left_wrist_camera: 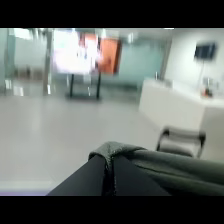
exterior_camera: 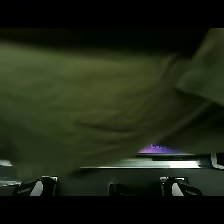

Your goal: Fold the clothes and pants, and hang the long-sleeved shirts on hangers.

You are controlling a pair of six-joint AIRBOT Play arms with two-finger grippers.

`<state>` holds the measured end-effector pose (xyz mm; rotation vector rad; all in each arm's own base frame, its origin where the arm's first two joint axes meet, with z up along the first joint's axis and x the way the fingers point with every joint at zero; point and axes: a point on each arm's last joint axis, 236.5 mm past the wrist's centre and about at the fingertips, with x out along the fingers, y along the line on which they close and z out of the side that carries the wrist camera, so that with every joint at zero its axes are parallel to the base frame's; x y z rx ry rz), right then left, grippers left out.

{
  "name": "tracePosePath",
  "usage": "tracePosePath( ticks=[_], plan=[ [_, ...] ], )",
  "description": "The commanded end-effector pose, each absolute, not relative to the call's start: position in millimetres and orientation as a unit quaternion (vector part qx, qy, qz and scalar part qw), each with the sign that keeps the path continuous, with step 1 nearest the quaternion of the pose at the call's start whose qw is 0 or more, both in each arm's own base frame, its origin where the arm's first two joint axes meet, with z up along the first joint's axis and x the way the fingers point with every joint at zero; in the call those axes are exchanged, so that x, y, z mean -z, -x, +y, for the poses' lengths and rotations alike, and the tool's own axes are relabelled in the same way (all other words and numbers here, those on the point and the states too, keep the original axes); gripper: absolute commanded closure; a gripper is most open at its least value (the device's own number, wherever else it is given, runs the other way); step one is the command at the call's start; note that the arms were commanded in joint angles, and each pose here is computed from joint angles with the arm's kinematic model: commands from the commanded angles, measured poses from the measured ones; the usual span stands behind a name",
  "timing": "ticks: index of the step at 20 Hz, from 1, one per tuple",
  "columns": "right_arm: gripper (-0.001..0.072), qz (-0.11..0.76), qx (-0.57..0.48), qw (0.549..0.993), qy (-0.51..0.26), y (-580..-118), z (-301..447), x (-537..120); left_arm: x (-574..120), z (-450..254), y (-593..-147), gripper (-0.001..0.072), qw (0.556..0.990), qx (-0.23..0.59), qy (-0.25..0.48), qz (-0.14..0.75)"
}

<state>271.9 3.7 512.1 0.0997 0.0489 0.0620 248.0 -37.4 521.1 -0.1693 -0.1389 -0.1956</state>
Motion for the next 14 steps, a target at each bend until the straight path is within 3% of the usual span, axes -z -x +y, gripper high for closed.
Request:
tracePosePath(
  ticks=[1,4,7,10,14],
  plan=[
    [0.0676,0.322,-0.049,0.940,-0.101,-328,-8,-356,-370,-32,-322,0.0688,0.967,0.118,0.119,0.191],
    [0.0676,0.534,-0.096,0.821,-0.175,-376,0,-201,-209,-17,-379,0.0688,0.908,0.102,0.192,0.359],
    [0.0676,0.596,-0.103,0.770,-0.203,-425,26,-87,-82,-11,-412,0.0687,0.854,0.069,0.253,0.449],
    [0.0674,0.571,-0.086,0.780,-0.240,-491,52,-21,-24,-12,-452,0.0687,0.831,0.052,0.302,0.464],
    [0.0674,0.464,-0.050,0.838,-0.283,-563,40,-12,-20,6,-511,0.0687,0.855,0.033,0.325,0.404]
  ],
)
